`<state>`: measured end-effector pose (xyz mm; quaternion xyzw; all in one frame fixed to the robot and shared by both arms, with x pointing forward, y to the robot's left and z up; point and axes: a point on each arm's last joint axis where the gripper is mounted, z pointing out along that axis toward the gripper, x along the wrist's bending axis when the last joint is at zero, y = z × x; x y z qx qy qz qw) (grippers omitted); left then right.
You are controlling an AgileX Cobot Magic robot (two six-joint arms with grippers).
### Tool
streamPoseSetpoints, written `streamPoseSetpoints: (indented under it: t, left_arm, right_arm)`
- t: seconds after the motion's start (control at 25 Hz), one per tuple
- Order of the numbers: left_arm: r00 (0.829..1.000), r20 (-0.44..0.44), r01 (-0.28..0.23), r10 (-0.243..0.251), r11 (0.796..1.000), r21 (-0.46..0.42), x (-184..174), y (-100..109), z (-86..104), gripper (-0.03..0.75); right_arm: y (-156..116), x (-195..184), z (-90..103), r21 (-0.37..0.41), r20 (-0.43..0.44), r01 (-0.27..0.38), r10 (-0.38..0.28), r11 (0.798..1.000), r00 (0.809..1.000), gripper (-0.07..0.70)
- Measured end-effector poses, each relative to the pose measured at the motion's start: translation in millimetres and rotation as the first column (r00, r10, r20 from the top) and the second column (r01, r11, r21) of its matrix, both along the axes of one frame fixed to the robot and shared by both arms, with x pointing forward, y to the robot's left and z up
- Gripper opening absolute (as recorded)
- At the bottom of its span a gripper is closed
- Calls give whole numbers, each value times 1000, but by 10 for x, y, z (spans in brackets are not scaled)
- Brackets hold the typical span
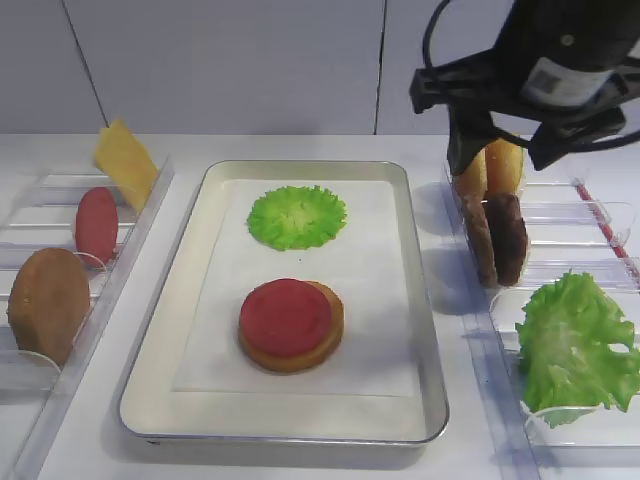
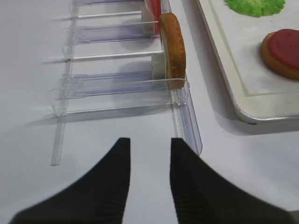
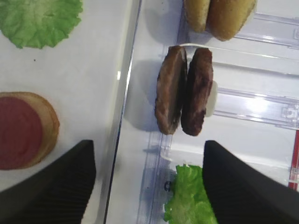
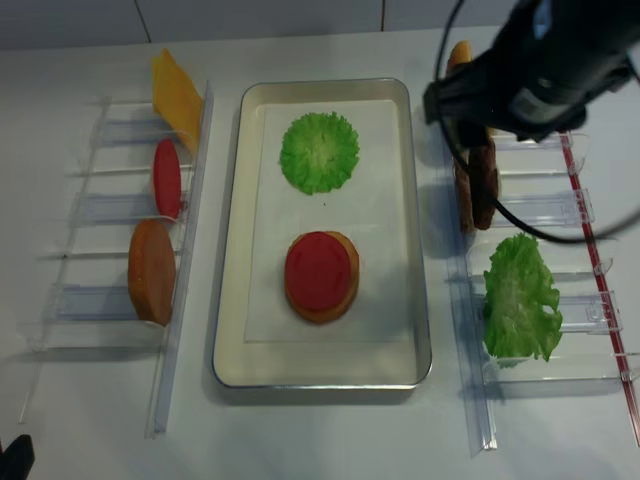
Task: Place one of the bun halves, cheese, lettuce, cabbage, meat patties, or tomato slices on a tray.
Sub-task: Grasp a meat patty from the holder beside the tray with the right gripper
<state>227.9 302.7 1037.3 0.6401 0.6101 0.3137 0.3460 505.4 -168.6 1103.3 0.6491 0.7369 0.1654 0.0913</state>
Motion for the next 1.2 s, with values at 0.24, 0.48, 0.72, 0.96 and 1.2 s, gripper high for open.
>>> streamPoseSetpoints:
  t: [0.24, 0.48, 0.72, 0.96, 1.2]
  left_arm:
    - [1000, 0, 0, 0, 1000, 0, 0, 0, 0, 197]
    - [1000, 0, 0, 0, 1000, 0, 0, 0, 0, 196]
    - [1000, 2, 0, 0, 1000, 0, 1, 0, 1, 196]
    - [1000, 2, 0, 0, 1000, 0, 1, 0, 1, 197]
    - [1000, 2, 0, 0, 1000, 0, 1, 0, 1, 197]
  right_arm:
    - [142, 308, -234, -34, -53, 21, -22, 999, 998, 495]
    - [204, 442, -465, -61, -90, 27, -33, 998, 995, 495]
    - [219, 500, -572, -80, -102, 38, -46, 996, 994, 495]
    - [239, 540, -674, -91, -124, 47, -58, 995, 991, 495]
    - [254, 572, -794, -110, -161, 58, -76, 992, 984, 495]
